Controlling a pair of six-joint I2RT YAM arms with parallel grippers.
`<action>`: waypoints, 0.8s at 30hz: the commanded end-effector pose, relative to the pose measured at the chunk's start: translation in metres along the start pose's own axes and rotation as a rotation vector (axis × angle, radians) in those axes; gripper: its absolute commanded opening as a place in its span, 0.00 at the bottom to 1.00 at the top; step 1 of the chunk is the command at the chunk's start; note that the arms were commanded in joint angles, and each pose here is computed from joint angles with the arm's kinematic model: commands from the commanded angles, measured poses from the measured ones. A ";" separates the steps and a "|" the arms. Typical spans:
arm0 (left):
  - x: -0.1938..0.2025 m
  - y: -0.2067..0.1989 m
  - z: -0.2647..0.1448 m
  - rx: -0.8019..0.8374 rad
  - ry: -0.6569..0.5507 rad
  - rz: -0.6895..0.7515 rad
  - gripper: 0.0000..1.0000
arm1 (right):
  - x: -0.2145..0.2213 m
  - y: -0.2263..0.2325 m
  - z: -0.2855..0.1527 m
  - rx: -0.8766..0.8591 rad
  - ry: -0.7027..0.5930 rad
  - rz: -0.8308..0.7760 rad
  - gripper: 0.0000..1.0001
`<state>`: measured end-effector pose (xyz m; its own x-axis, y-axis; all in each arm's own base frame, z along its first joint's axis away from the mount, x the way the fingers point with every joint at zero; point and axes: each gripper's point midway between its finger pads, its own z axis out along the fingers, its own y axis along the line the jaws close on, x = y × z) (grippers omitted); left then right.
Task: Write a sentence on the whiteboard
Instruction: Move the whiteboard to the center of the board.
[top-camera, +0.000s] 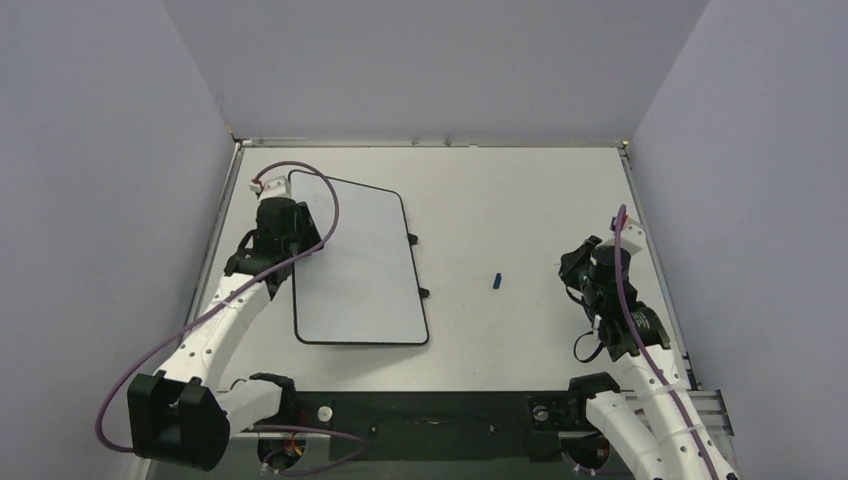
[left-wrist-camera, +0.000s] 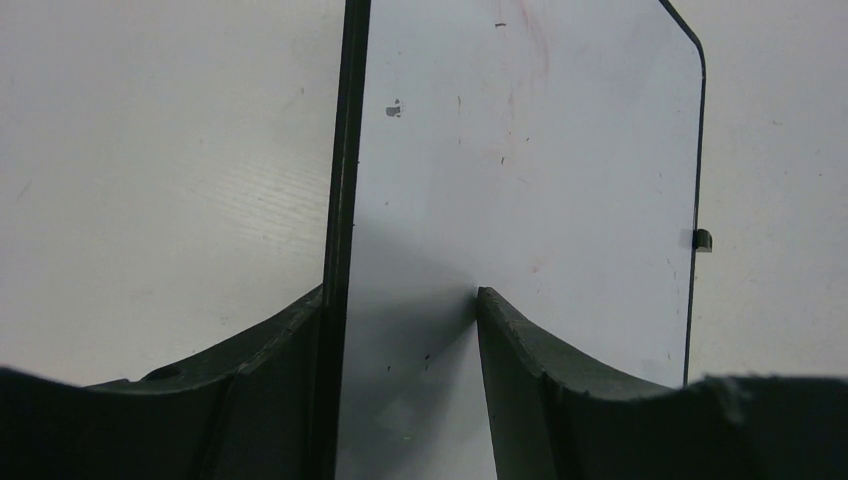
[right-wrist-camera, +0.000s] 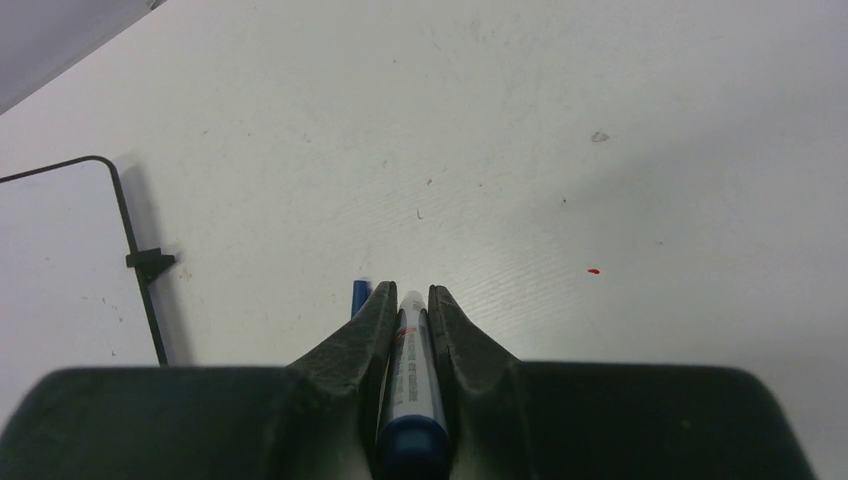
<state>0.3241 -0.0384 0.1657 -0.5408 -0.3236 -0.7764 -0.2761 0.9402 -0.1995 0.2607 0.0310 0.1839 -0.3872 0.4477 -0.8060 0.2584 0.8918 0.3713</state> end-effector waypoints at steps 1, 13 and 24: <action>-0.023 -0.044 0.019 0.184 -0.055 0.033 0.49 | -0.012 0.009 -0.002 -0.031 -0.044 -0.008 0.00; -0.034 -0.115 0.047 0.457 -0.030 0.167 0.49 | -0.011 0.009 -0.004 -0.038 -0.042 -0.012 0.00; -0.043 -0.182 0.060 0.739 0.001 0.321 0.49 | -0.013 0.010 -0.006 -0.041 -0.050 -0.008 0.00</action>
<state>0.4307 -0.1454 0.1643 -0.5858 -0.0918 -0.8052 0.2655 0.9170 -0.2977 0.2597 0.0338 0.1855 -0.3882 0.4413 -0.8091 0.2442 0.8958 0.3714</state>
